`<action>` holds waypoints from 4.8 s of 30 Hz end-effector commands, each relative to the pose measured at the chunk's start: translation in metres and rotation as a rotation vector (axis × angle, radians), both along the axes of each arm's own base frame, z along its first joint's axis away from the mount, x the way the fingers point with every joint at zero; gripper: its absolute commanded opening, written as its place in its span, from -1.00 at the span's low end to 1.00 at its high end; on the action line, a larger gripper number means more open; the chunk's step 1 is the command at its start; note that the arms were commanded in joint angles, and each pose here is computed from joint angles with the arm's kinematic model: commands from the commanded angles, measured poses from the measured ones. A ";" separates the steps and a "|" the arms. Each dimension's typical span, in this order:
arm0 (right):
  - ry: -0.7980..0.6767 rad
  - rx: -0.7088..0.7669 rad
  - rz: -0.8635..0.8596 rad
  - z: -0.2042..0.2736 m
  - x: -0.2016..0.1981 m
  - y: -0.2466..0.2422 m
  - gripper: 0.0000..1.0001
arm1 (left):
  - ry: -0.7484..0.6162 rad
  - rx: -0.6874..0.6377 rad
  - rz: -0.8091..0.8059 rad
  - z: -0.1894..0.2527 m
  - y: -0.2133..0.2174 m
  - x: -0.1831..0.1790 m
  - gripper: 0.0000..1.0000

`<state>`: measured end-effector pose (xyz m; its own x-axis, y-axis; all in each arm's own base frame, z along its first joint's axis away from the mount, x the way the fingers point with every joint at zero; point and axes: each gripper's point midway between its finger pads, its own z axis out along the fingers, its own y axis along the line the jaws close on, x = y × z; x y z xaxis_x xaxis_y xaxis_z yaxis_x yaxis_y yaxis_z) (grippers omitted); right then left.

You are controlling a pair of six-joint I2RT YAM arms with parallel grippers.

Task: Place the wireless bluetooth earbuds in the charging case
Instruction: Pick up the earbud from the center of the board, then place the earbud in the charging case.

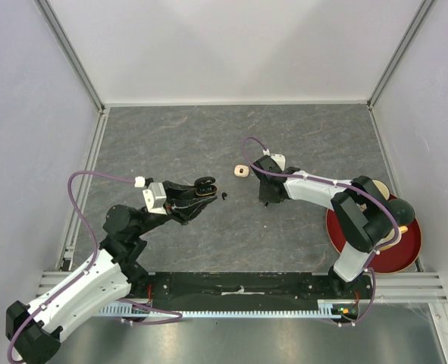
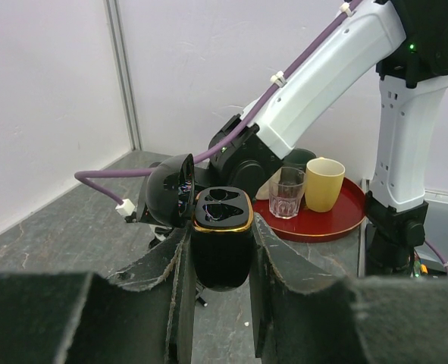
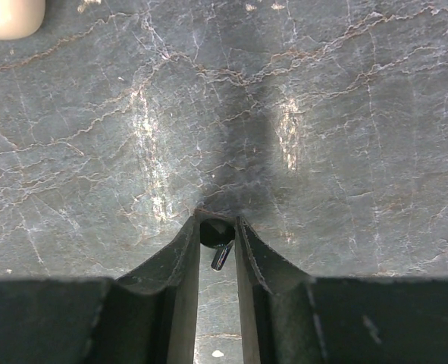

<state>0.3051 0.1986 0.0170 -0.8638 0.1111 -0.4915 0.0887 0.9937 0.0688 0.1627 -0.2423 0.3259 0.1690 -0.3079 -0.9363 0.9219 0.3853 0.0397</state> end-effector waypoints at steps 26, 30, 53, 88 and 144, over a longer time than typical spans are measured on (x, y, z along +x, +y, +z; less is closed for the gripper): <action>-0.904 0.388 0.134 0.288 -0.026 0.023 -1.00 | 0.050 -0.045 0.079 0.009 -0.002 0.024 -0.95; -1.029 0.482 0.162 0.331 -0.042 0.021 -1.00 | 0.066 -0.045 0.086 0.008 -0.004 0.028 -0.95; -1.171 0.715 0.544 0.384 -0.117 0.121 -1.00 | 0.017 -0.003 0.040 0.010 -0.015 0.027 -0.95; -1.170 0.592 0.548 0.348 -0.110 0.141 -1.00 | -0.048 -0.063 0.018 0.029 -0.006 0.011 -0.95; -1.067 0.551 0.660 0.334 -0.132 0.152 0.35 | -0.055 -0.112 0.085 0.037 0.001 0.021 -0.95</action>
<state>0.1839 0.3499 0.3560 -0.0341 0.2426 -0.9695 -0.7084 0.6784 0.1947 0.1878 -0.2527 0.3264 0.1368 -0.3128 -0.9399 0.9010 0.4335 -0.0132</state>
